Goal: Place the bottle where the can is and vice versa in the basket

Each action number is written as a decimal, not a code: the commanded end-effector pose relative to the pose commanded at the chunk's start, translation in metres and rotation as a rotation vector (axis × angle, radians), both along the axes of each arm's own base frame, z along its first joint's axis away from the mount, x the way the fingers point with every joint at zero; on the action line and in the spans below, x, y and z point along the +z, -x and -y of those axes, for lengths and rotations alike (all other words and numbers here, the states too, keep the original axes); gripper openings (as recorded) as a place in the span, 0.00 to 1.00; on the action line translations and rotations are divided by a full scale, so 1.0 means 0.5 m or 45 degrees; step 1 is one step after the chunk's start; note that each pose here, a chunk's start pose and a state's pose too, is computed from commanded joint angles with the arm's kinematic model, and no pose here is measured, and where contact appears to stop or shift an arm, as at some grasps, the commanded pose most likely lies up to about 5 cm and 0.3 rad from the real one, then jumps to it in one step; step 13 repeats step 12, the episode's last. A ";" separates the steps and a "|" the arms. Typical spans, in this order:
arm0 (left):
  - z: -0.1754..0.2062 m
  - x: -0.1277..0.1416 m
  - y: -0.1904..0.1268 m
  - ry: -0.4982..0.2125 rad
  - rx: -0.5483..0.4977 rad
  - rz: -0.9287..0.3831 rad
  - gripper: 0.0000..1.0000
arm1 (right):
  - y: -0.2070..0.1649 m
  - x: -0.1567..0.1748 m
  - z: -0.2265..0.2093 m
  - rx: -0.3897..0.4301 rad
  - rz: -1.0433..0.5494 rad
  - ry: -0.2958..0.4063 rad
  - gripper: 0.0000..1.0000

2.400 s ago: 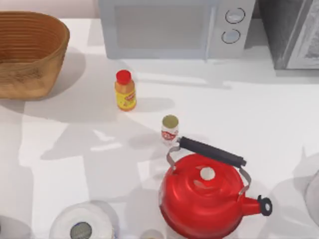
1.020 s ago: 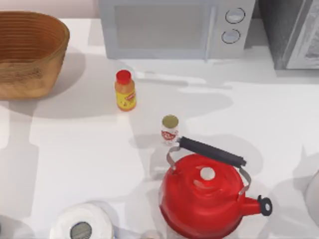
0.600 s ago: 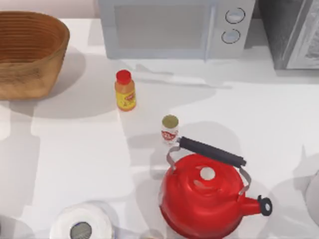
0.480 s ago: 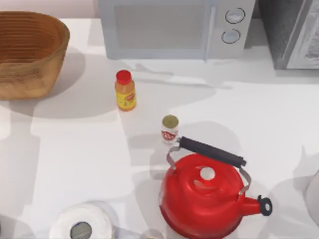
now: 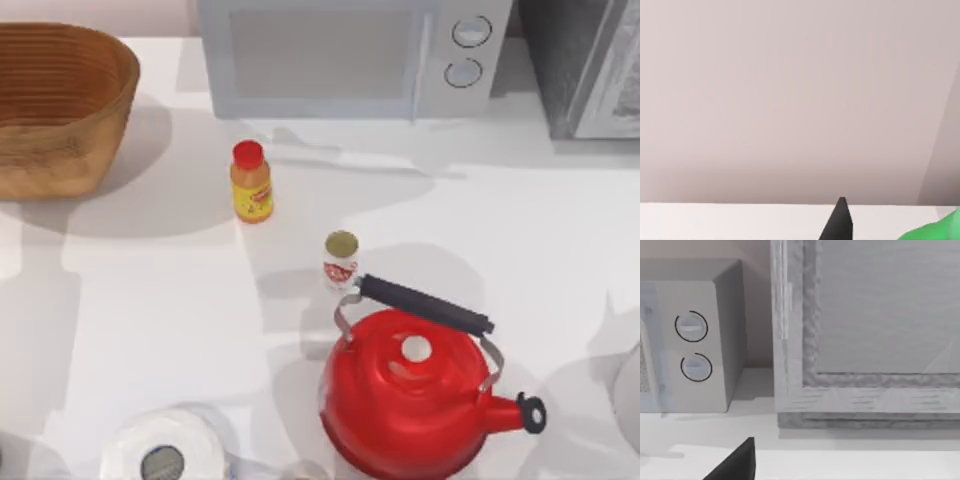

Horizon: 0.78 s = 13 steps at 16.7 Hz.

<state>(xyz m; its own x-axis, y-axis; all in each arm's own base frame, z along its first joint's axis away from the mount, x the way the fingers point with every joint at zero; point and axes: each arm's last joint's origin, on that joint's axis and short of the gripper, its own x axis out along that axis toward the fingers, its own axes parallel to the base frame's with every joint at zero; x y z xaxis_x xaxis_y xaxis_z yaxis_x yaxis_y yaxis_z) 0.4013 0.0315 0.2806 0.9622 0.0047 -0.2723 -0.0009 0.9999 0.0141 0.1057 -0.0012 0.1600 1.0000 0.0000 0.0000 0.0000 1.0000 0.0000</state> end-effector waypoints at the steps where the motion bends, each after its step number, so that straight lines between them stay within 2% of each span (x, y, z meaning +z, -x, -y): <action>1: 0.000 0.000 0.000 0.000 0.000 0.000 0.60 | 0.000 0.000 0.000 0.000 0.000 0.000 1.00; 6: 0.000 0.000 0.000 0.000 0.000 0.000 0.98 | 0.000 0.000 0.000 0.000 0.000 0.000 1.00; 13: 0.000 0.000 0.000 0.000 0.000 0.000 1.00 | 0.000 0.000 0.000 0.000 0.000 0.000 1.00</action>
